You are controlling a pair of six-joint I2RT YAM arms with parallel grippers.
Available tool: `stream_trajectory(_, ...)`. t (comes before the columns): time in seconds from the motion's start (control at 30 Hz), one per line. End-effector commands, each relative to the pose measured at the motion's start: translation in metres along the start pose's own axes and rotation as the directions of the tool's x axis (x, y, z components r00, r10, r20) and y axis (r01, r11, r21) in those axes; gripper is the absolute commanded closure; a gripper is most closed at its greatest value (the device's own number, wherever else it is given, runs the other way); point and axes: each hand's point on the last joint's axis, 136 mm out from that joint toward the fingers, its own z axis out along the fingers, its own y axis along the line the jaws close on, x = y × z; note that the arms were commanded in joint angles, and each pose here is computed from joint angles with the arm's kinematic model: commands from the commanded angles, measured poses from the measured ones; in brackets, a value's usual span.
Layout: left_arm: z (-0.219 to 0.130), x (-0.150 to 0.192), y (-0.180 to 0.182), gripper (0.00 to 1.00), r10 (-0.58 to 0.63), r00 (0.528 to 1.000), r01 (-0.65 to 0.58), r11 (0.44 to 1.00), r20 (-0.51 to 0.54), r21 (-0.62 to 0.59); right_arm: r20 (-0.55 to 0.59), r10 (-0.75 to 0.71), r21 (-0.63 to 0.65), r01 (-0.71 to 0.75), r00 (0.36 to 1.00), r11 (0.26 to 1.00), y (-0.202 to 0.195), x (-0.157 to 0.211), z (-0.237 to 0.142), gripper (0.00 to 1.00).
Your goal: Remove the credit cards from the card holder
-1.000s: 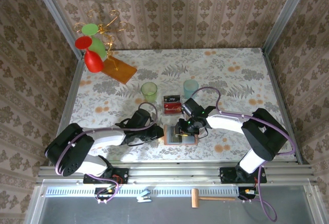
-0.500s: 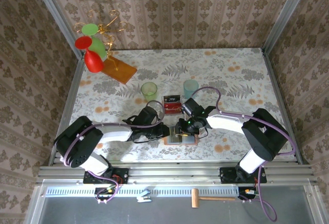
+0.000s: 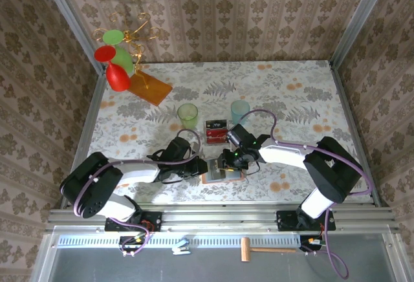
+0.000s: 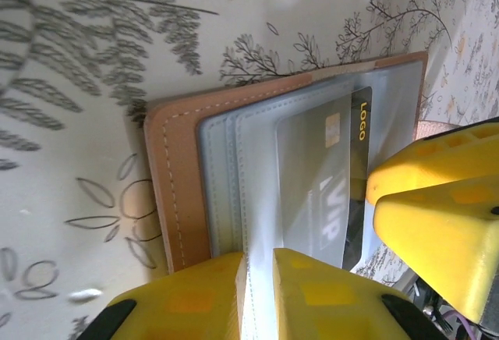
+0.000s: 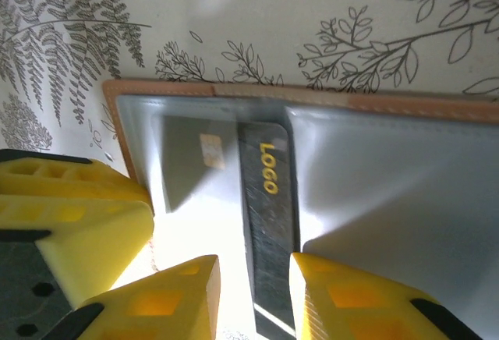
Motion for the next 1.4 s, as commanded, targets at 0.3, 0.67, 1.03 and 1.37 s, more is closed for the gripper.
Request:
stream_trajectory(0.3, -0.010, -0.002, 0.008, 0.81, -0.003, 1.000, 0.002, 0.998, -0.012, -0.055, 0.005, -0.002, -0.021, 0.002, 1.000, 1.000, 0.009, -0.004, -0.002, 0.71)
stream_trajectory(0.67, -0.017, -0.018, -0.027, 0.80, 0.016, 1.000, -0.016, 1.000, 0.023, 0.012, 0.012, 0.015, -0.151, -0.013, 1.000, 0.988, 0.024, -0.012, -0.009, 0.74)
stream_trajectory(1.03, 0.005, -0.006, -0.004, 0.86, -0.019, 0.999, 0.018, 0.999, -0.027, -0.034, -0.020, 0.048, -0.206, -0.051, 0.999, 0.977, 0.014, -0.015, -0.002, 0.75)
stream_trajectory(1.37, 0.009, -0.001, 0.013, 0.89, -0.032, 0.999, 0.029, 0.996, -0.042, -0.087, -0.058, 0.067, -0.196, -0.077, 0.996, 0.978, 0.000, -0.012, 0.007, 0.77)
